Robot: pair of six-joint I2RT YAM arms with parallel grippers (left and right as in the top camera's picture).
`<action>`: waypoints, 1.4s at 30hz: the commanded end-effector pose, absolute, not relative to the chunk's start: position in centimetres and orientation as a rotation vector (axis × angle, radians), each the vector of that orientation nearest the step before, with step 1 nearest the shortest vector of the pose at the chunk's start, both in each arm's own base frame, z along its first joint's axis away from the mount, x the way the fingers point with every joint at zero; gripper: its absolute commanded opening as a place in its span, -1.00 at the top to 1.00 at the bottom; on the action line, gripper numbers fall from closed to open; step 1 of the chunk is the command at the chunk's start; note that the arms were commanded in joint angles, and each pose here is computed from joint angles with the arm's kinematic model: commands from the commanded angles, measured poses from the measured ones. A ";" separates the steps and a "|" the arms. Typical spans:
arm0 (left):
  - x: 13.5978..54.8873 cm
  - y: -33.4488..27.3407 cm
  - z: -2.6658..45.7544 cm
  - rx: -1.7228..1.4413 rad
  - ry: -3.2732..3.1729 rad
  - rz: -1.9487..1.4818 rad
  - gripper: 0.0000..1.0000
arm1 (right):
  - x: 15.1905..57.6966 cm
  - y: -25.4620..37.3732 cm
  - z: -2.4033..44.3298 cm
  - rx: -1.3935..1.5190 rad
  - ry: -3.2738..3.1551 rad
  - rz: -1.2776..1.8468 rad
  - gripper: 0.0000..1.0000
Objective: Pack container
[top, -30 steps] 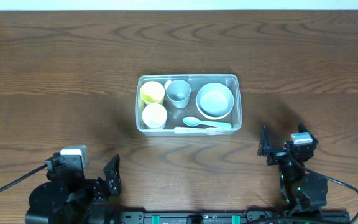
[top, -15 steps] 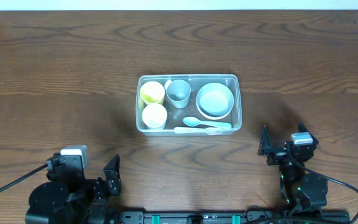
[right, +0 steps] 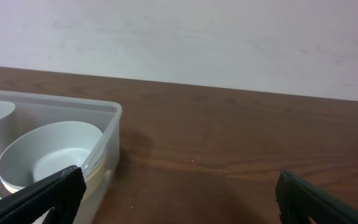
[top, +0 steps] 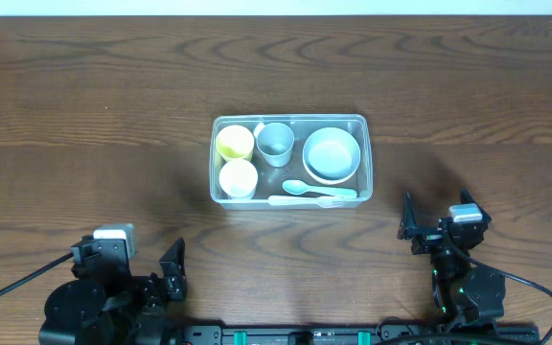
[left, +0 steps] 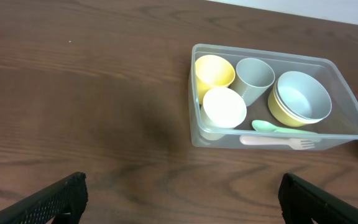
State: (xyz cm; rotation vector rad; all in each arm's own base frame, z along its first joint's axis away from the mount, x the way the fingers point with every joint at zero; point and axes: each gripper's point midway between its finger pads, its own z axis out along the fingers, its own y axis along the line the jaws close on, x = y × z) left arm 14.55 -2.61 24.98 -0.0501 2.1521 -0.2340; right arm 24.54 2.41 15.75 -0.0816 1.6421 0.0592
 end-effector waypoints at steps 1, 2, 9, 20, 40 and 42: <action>14.6 -2.8 25.0 -0.047 2.152 -0.249 -0.96 | 24.5 2.2 15.8 -0.064 1.641 0.061 -0.99; 14.6 -2.8 25.0 -0.048 2.152 -0.249 -0.96 | 24.5 2.2 15.8 -0.064 1.641 0.061 -0.98; 13.4 -1.5 23.1 -0.070 2.178 -0.159 -0.96 | 24.5 2.2 15.8 -0.064 1.641 0.061 -0.98; 16.9 -0.8 18.1 -0.093 1.989 -0.121 -0.96 | 24.5 2.2 15.8 -0.064 1.641 0.061 -0.99; 24.3 0.2 13.4 -0.070 1.733 -0.008 -0.96 | 24.5 2.2 15.8 -0.064 1.641 0.061 -0.98; 24.4 0.1 13.6 -0.065 1.725 -0.016 -0.96 | 24.5 2.2 15.8 -0.064 1.641 0.061 -0.98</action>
